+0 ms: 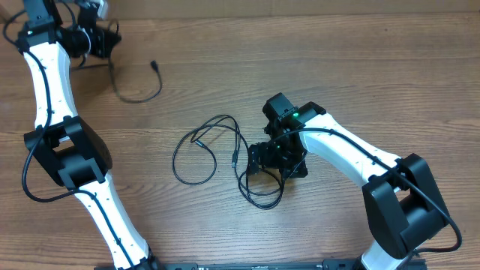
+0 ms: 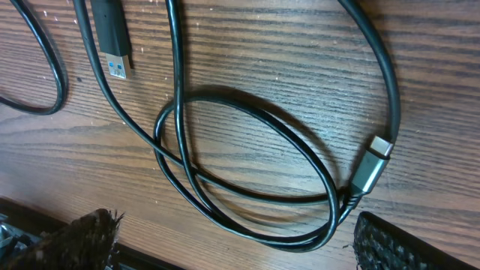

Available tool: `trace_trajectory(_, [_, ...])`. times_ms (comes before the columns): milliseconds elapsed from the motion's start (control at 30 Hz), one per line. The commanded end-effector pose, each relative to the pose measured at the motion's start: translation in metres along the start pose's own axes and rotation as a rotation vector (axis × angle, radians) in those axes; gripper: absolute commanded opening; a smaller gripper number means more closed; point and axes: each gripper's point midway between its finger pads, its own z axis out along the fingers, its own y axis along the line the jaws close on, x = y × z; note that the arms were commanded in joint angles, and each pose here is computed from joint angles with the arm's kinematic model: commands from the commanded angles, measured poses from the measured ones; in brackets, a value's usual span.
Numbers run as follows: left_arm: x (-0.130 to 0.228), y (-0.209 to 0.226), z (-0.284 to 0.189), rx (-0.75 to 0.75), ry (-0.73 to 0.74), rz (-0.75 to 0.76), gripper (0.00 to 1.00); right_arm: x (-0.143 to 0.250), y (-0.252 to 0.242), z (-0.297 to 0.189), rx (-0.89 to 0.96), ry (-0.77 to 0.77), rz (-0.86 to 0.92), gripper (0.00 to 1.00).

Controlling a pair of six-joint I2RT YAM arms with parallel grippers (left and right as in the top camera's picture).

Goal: Untangle cables

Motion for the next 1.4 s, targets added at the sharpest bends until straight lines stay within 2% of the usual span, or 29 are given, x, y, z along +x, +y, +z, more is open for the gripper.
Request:
trace_trajectory(0, [-0.119, -0.089, -0.072, 0.380, -0.306, -0.096, 0.04, 0.001, 0.003, -0.003, 0.001, -0.016, -0.019, 1.00])
trace_trajectory(100, [-0.170, -0.105, -0.089, 0.416, -0.400, -0.221, 0.04, 0.000, 0.003, -0.003, -0.002, -0.021, -0.021, 1.00])
trace_trajectory(167, [-0.198, -0.132, -0.096, 0.499, -0.444, -0.278, 0.04, -0.001, 0.004, -0.003, -0.005, -0.026, -0.023, 1.00])
trace_trajectory(300, [-0.223, -0.178, -0.096, 0.616, -0.474, -0.290, 0.04, -0.002, 0.004, -0.003, -0.005, -0.027, -0.024, 1.00])
trace_trajectory(367, [-0.227, -0.190, -0.088, 0.625, -0.480, -0.295, 0.04, -0.001, 0.004, -0.003, -0.005, -0.027, -0.024, 1.00])
trace_trajectory(467, [-0.225, -0.186, -0.068, 0.576, -0.464, -0.392, 0.04, 0.000, 0.003, -0.003, -0.002, -0.022, -0.022, 1.00])
trace_trajectory(633, [-0.195, -0.135, -0.027, 0.305, -0.408, -0.602, 0.04, 0.001, 0.003, -0.003, -0.001, -0.019, -0.020, 1.00])
trace_trajectory(733, [-0.170, -0.099, -0.013, 0.078, -0.386, -0.586, 0.04, 0.001, 0.003, -0.003, 0.000, -0.018, -0.019, 1.00])
trace_trajectory(800, [-0.161, -0.080, -0.011, -0.022, -0.381, -0.521, 0.04, 0.001, 0.002, -0.003, 0.001, -0.015, -0.014, 1.00])
trace_trajectory(900, [-0.152, -0.051, -0.018, -0.107, -0.381, -0.435, 0.04, 0.002, 0.002, -0.003, 0.002, -0.012, 0.021, 1.00])
trace_trajectory(1033, [-0.120, 0.011, -0.023, -0.218, -0.364, -0.517, 0.04, 0.004, 0.001, -0.003, 0.005, -0.007, 0.072, 0.98])
trace_trajectory(1167, [-0.076, 0.078, -0.030, -0.293, -0.345, -0.600, 0.04, 0.010, -0.002, -0.003, 0.021, 0.017, 0.107, 0.98])
trace_trajectory(1267, [-0.040, 0.131, -0.045, -0.407, -0.335, -0.614, 0.04, 0.013, -0.004, -0.003, 0.029, 0.029, 0.113, 0.99])
trace_trajectory(1333, [-0.010, 0.168, -0.060, -0.498, -0.327, -0.665, 0.08, 0.013, -0.004, -0.003, 0.030, 0.031, 0.114, 0.99])
trace_trajectory(1367, [0.004, 0.184, -0.068, -0.531, -0.322, -0.691, 0.14, 0.013, -0.004, -0.003, 0.029, 0.030, 0.114, 1.00])
